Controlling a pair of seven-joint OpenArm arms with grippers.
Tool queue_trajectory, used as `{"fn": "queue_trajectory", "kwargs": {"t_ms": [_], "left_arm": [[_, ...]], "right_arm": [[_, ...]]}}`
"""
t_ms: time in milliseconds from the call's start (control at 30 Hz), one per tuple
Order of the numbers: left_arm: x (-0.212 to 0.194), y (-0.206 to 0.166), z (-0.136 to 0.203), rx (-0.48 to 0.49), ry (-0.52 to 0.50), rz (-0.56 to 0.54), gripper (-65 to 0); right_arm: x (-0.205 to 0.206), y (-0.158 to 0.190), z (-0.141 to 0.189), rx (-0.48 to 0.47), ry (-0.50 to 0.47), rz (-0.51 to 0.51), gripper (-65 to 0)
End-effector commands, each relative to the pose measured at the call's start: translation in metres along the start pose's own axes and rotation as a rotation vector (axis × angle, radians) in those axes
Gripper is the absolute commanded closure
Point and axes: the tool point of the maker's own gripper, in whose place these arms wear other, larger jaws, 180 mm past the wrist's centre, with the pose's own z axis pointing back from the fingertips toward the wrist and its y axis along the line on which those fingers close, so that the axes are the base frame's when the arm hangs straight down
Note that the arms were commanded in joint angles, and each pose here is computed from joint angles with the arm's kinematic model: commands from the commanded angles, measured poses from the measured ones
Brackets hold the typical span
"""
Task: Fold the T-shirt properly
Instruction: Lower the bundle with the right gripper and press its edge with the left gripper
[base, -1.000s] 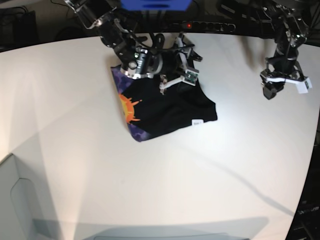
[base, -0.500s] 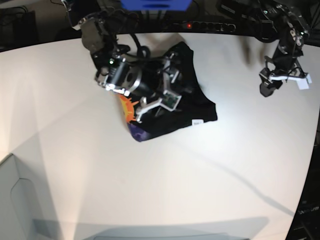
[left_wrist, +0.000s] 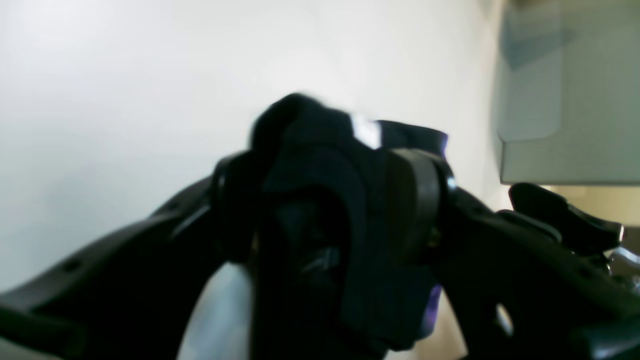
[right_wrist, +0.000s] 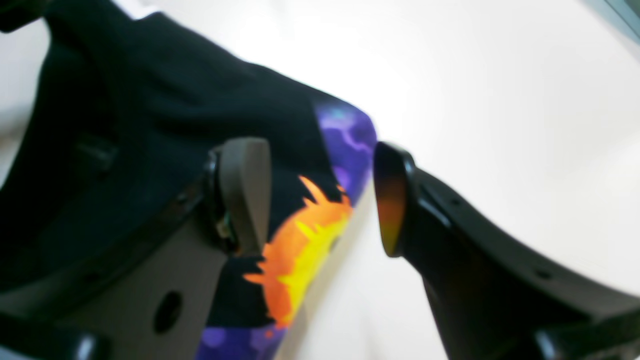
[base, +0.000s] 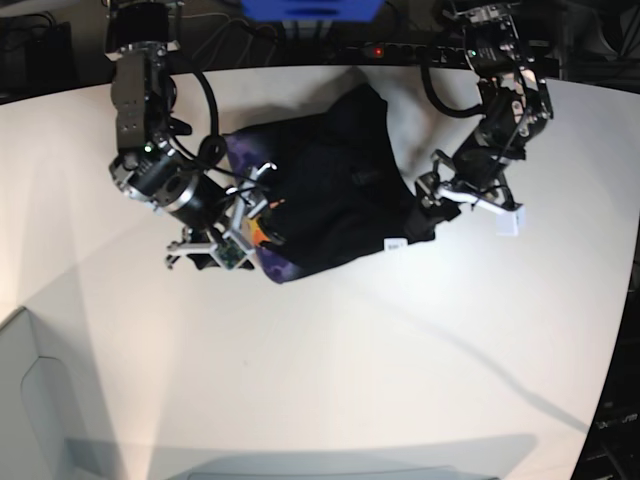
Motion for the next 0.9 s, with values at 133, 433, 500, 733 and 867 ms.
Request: {"fn": "queue_trajectory", "kwargs": {"t_ms": [133, 433, 500, 733, 867], "left_arm": [[0.009, 0.012, -0.032, -0.001, 0.026, 0.064, -37.5], [0.031, 0.038, -0.084, 0.089, 0.054, 0.090, -37.5], [0.037, 0.044, -0.090, 0.114, 0.030, 0.080, -37.5], [0.077, 0.049, -0.055, 0.147, -0.081, -0.026, -37.5], [0.098, 0.057, -0.009, 0.190, -0.178, -0.101, -37.8]], "right_arm": [[0.011, -0.002, 0.003, 0.003, -0.040, 0.019, -33.7], [0.003, 0.002, 0.005, 0.011, -0.019, 0.014, -33.7], [0.000, -0.001, 0.006, 0.007, -0.011, 0.022, -33.7], [0.004, -0.014, 0.012, -0.030, -0.025, 0.027, -33.7], [0.007, -0.037, 0.021, -0.097, -0.042, 0.007, -33.7]]}}
